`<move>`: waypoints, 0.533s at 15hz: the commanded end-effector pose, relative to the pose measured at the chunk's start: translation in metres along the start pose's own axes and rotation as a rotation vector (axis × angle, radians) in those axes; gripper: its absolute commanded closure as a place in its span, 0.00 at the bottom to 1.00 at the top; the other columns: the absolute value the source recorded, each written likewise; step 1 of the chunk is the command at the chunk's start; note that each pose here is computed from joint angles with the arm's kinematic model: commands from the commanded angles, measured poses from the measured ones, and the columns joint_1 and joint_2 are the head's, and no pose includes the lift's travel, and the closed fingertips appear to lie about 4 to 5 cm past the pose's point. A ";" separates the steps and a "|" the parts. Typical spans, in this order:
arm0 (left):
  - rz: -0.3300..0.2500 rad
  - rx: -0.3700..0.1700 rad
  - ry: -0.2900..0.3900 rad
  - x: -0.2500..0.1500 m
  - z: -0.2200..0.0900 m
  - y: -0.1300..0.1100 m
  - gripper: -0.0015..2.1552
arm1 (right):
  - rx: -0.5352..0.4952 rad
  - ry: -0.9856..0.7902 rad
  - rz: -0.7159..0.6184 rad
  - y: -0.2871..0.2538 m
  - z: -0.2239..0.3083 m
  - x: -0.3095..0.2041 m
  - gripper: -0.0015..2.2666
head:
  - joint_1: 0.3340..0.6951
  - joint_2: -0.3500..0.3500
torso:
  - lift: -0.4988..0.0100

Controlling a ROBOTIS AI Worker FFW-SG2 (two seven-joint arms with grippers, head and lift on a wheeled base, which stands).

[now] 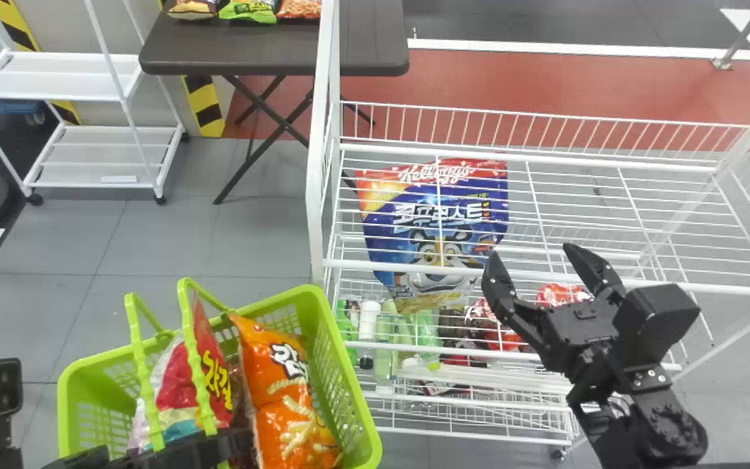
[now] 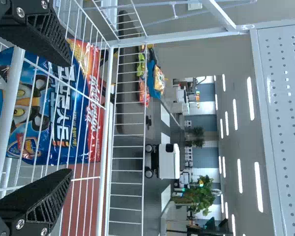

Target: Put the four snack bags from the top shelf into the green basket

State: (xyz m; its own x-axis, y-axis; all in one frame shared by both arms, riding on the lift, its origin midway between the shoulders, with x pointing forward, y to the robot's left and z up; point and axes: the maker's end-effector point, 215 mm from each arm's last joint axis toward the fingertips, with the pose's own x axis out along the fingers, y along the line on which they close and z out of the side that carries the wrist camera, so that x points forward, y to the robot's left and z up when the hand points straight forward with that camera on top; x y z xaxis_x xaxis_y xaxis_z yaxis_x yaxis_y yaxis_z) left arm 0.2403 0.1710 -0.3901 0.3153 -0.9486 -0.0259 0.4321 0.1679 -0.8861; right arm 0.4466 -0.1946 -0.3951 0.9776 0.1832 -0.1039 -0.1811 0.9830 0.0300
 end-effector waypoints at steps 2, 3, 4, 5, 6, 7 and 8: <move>-0.009 -0.002 0.001 0.000 -0.002 -0.002 1.00 | -0.009 -0.016 -0.011 0.002 0.000 -0.008 0.02 | 1.00 0.44 | 0.98; -0.009 -0.002 0.001 0.000 -0.002 -0.002 1.00 | -0.009 -0.013 -0.016 0.001 -0.001 -0.009 0.02 | 1.00 0.45 | 0.98; -0.009 -0.002 0.001 0.000 -0.002 -0.002 1.00 | -0.009 -0.010 -0.016 0.001 -0.003 -0.011 0.02 | 1.00 0.44 | 0.98; -0.008 -0.003 0.001 -0.001 -0.002 -0.002 1.00 | -0.011 -0.017 -0.016 0.001 -0.001 -0.012 0.02 | 1.00 0.44 | 0.98; -0.008 -0.003 0.001 -0.001 -0.002 -0.002 1.00 | -0.011 -0.017 -0.016 0.002 -0.002 -0.013 0.02 | 1.00 0.44 | 0.98; -0.008 -0.004 0.001 -0.001 -0.003 -0.002 1.00 | -0.011 -0.017 -0.016 0.002 -0.002 -0.013 0.02 | 1.00 0.44 | 0.98; -0.007 -0.004 0.001 -0.001 -0.003 -0.002 1.00 | -0.010 -0.017 -0.014 0.002 -0.002 -0.013 0.02 | 1.00 0.44 | 0.98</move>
State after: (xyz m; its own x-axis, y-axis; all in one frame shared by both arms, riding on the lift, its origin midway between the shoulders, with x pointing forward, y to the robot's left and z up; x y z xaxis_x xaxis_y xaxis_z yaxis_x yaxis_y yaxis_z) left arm 0.2380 0.1710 -0.3919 0.3153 -0.9486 -0.0281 0.4281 0.1686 -0.8879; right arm 0.4339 -0.1952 -0.3957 0.9819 0.1681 -0.0876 -0.1671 0.9858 0.0182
